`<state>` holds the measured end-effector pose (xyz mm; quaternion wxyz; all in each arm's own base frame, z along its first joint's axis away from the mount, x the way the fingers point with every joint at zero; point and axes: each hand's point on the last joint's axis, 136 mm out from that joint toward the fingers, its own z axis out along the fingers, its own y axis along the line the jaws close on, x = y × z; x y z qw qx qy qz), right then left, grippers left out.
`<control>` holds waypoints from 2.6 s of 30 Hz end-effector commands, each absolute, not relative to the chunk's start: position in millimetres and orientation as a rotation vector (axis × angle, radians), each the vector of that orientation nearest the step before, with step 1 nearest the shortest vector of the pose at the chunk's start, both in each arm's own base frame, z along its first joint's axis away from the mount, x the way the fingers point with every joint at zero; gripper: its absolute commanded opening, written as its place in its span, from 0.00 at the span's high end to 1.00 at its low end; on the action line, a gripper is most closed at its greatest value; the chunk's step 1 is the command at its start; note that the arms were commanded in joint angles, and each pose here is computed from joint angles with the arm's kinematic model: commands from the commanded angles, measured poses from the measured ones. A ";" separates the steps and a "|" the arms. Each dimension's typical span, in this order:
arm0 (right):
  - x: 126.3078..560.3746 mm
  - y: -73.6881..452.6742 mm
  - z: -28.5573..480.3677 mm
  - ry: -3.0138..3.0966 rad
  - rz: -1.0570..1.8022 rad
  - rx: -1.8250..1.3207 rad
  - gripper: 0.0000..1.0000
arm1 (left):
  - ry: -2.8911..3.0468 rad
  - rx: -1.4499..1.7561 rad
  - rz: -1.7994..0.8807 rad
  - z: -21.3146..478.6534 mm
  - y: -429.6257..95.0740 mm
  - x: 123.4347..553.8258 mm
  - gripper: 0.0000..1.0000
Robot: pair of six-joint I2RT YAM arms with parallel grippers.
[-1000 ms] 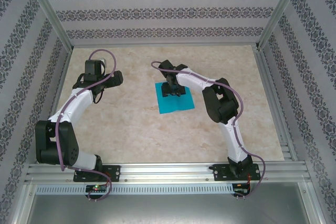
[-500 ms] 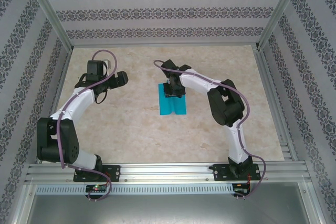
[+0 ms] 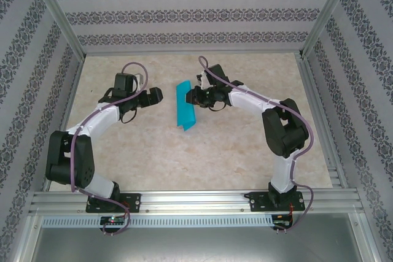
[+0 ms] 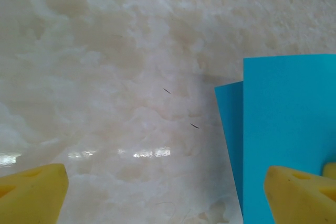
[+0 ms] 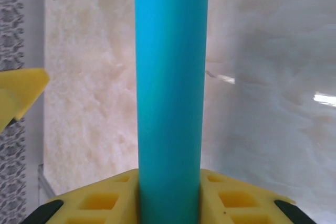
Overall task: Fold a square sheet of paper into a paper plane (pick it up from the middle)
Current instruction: Fold the square sheet of paper in half at the center of the table.
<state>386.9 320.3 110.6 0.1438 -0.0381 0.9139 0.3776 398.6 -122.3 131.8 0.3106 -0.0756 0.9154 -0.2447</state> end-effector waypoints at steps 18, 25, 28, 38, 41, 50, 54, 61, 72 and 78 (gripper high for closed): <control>379.8 227.7 34.1 2.829 0.487 -0.086 0.40 | 2.456 -0.118 -0.717 117.3 -175.6 392.6 0.05; 373.1 223.3 31.0 2.860 0.480 -0.125 0.46 | 2.476 -0.119 -0.739 114.4 -189.1 389.2 0.05; 372.9 221.8 27.4 2.870 0.503 -0.110 0.50 | 2.509 -0.142 -0.786 109.1 -201.6 387.0 0.11; 376.2 216.6 8.4 2.888 0.502 0.033 0.51 | 2.582 -0.112 -0.900 93.0 -258.2 380.2 0.22; 374.4 216.9 1.7 2.908 0.497 0.028 0.50 | 2.589 -0.131 -0.926 86.6 -266.8 382.6 0.29; 367.2 210.9 -6.0 2.951 0.434 -0.017 0.48 | 2.586 -0.233 -0.991 71.1 -277.1 394.1 0.45; 362.8 212.0 -14.8 2.979 0.419 -0.036 0.47 | 2.583 -0.239 -0.985 69.5 -276.8 395.9 0.49; 355.3 214.8 -28.1 3.020 0.343 -0.066 0.46 | 2.571 -0.238 -1.000 68.6 -278.9 397.8 0.53; 351.9 213.7 -38.8 3.045 0.315 -0.100 0.45 | 2.579 -0.251 -0.996 63.7 -282.1 405.1 0.62; 349.9 216.2 -41.0 3.056 0.322 -0.146 0.45 | 2.595 -0.297 -0.913 58.7 -272.8 407.9 0.65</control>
